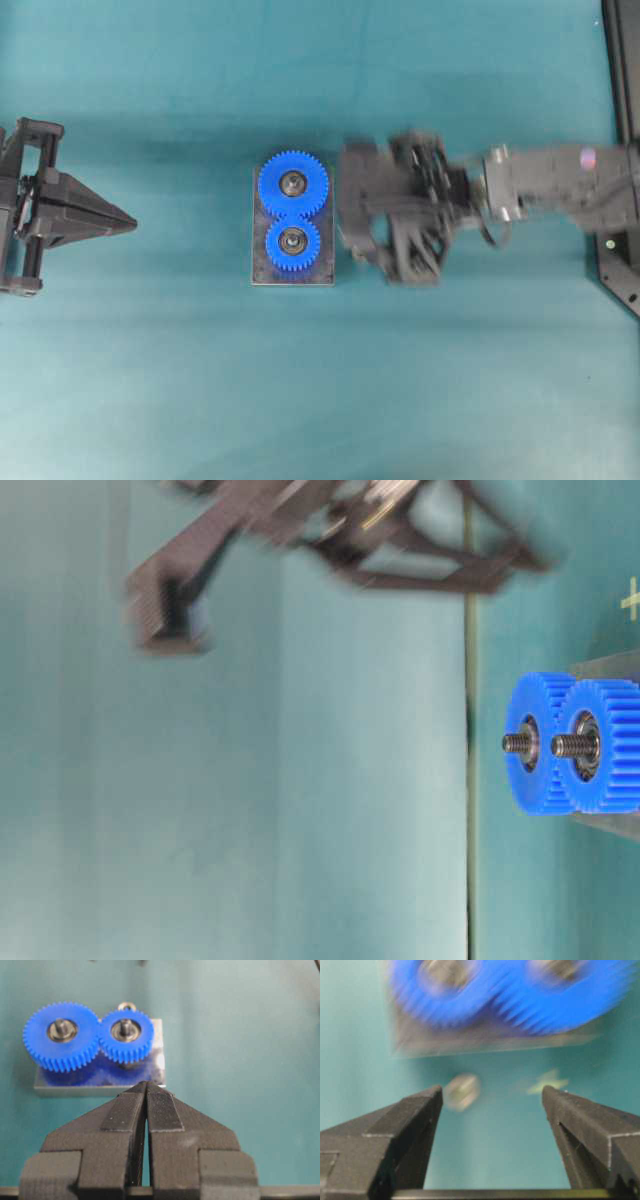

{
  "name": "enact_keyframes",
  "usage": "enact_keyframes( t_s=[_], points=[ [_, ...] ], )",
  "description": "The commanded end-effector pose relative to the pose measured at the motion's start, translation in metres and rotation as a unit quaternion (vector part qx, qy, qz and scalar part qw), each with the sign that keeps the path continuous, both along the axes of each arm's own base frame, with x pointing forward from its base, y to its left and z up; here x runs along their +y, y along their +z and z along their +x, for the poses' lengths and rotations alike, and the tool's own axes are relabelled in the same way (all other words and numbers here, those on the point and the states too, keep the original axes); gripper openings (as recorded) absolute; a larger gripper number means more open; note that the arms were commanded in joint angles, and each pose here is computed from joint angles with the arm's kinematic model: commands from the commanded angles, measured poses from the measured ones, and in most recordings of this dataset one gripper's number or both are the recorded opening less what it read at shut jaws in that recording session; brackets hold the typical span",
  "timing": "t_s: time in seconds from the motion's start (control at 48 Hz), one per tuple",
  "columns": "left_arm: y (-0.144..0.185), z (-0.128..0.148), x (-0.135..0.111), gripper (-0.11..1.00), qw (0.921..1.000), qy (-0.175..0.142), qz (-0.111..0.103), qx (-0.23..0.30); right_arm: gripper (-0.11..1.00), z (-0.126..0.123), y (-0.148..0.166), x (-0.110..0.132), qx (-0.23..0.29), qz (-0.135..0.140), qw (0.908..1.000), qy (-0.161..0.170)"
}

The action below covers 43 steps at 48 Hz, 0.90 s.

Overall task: Insert the washer onto the shaft.
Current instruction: 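Move the right gripper back to the remaining silver washer, then grasp the second silver washer with the right gripper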

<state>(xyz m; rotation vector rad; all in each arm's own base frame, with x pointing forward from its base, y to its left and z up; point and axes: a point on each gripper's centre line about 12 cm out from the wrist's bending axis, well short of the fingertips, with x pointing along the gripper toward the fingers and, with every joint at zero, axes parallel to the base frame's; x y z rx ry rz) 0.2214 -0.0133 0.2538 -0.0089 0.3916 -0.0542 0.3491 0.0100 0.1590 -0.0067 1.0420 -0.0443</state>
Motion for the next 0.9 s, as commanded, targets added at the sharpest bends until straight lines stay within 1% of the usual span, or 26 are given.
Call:
enact_keyframes(
  t_s=[0.0, 0.146, 0.292, 0.396, 0.875],
  points=[
    [0.012, 0.004, 0.0, 0.0, 0.9999, 0.0, -0.001, -0.016, 0.85, -0.001, -0.011, 0.002, -0.011, 0.012, 0.9998, -0.008],
    [0.014, 0.004, 0.0, 0.0, 0.9998, 0.0, -0.001, -0.019, 0.85, 0.002, -0.036, 0.004, -0.016, 0.025, 0.9995, -0.014],
    [0.019, 0.006, 0.0, 0.0, 0.9997, 0.0, -0.001, -0.025, 0.8, 0.009, -0.049, 0.006, -0.023, 0.029, 0.9993, -0.011],
    [0.023, 0.007, 0.0, 0.0, 0.9996, 0.001, -0.002, -0.03, 0.78, 0.009, -0.057, 0.006, -0.015, 0.028, 0.9994, -0.01],
    [0.026, 0.008, 0.0, 0.0, 0.9995, 0.001, -0.002, -0.033, 0.77, 0.008, -0.064, -0.006, -0.005, 0.028, 0.9992, -0.027]
  ],
)
